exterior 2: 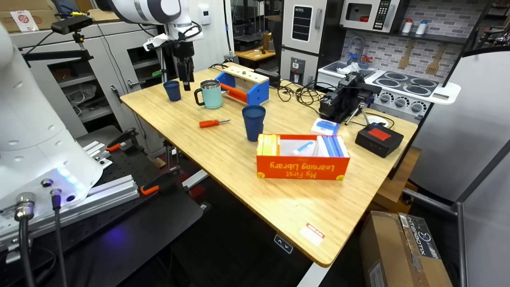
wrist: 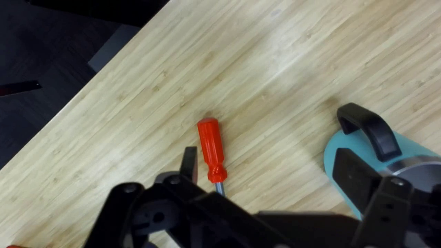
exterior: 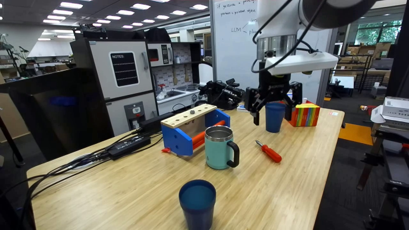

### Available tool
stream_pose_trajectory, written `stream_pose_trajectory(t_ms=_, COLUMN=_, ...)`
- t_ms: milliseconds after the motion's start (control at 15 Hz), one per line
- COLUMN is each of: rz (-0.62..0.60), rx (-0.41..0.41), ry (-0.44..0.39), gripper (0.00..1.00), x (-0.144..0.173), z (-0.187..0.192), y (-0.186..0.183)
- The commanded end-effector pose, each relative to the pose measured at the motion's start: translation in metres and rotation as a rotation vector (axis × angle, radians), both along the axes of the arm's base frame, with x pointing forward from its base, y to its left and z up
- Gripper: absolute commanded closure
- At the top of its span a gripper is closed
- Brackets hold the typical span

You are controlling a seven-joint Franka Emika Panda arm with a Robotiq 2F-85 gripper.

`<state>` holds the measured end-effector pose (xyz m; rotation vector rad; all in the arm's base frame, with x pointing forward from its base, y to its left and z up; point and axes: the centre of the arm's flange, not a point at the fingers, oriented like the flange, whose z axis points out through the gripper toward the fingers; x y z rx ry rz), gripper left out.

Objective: Put the screw driver in the tool box

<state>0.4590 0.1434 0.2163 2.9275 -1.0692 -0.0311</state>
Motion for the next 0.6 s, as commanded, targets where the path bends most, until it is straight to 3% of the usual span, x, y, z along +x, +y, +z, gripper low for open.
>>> stream_pose_trajectory(t_ms=0, rz=0.086, rx=-0.029, ry=-0.034, gripper=0.0, x=-0.019, z=-0.039, y=0.007)
stream_pose_trajectory(t_ms=333, rz=0.186, rx=-0.055, ry=-0.057, gripper=0.0, x=-0.063, z=-0.091, y=-0.017)
stream_pose_trajectory(t_ms=533, rz=0.211, rx=-0.052, ry=-0.122, gripper=0.0, x=-0.075, z=-0.108, y=-0.04)
